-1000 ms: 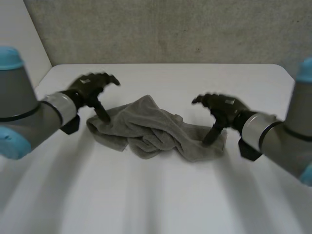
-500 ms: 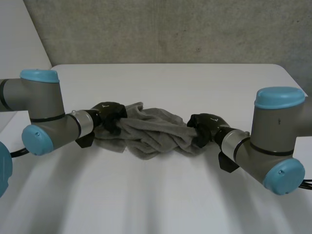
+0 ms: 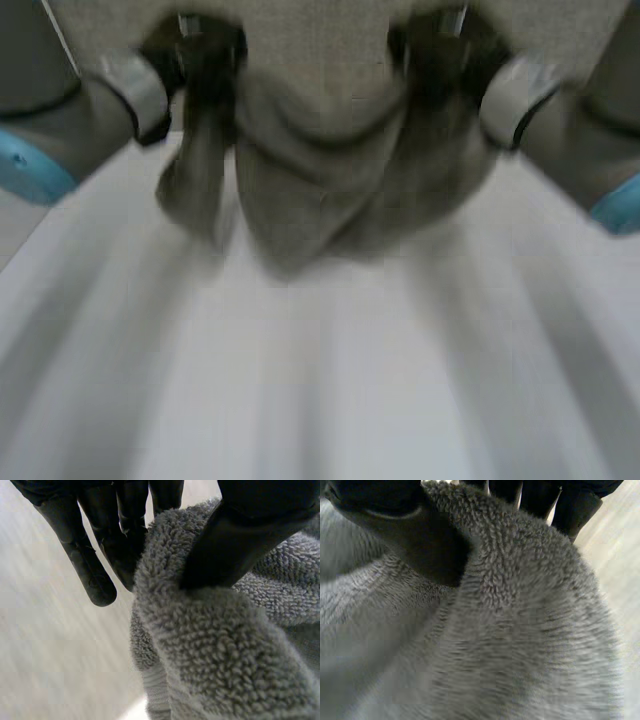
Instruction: Fold the towel.
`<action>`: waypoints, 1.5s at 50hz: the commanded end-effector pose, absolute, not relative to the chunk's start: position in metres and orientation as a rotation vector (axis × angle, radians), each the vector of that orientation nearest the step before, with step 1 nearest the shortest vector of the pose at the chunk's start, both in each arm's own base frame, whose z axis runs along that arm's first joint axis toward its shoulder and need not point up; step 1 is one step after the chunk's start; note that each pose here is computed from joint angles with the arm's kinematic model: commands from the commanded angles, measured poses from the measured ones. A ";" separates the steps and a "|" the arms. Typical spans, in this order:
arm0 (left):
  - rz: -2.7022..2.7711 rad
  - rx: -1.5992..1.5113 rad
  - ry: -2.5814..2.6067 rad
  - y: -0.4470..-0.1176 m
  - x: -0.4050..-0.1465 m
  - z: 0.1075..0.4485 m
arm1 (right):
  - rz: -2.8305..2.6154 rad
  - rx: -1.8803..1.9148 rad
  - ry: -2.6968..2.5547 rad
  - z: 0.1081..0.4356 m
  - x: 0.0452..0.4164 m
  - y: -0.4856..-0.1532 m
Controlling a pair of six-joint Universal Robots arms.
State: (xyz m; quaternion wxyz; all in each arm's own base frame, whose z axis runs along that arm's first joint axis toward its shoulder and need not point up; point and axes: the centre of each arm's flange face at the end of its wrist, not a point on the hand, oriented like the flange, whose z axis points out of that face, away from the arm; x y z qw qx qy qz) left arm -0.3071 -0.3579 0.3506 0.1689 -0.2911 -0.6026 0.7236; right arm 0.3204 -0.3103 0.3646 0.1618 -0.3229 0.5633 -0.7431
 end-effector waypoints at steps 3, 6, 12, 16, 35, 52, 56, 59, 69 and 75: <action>2.215 -0.666 -1.451 -0.322 -0.304 0.416 | -2.249 -0.795 1.290 0.418 0.307 -0.278; 2.144 -0.684 -1.561 -0.324 -0.299 0.380 | -2.160 -0.847 1.373 0.388 0.308 -0.276; 1.961 -0.724 -1.804 -0.311 -0.287 0.286 | -1.976 -1.028 1.529 0.318 0.312 -0.267; 1.821 -0.807 -1.967 -0.288 -0.278 0.219 | -1.818 -1.240 1.677 0.253 0.312 -0.255; 2.022 -1.120 -1.974 -0.278 -0.255 0.229 | -1.556 -1.440 1.875 0.212 0.299 -0.229; 1.846 -1.201 -1.951 -0.314 -0.291 0.229 | -1.490 -1.016 2.089 0.217 0.285 -0.235; 1.698 -1.226 -2.004 -0.337 -0.304 0.209 | -1.445 -1.017 2.119 0.207 0.281 -0.230; 1.655 -1.231 -2.030 -0.354 -0.310 0.197 | -1.422 -1.010 2.140 0.202 0.277 -0.229; 1.600 -1.238 -2.069 -0.391 -0.319 0.159 | -1.396 -0.999 2.168 0.191 0.270 -0.224; 1.578 -1.236 -2.088 -0.398 -0.319 0.142 | -1.399 -0.965 2.201 0.188 0.261 -0.232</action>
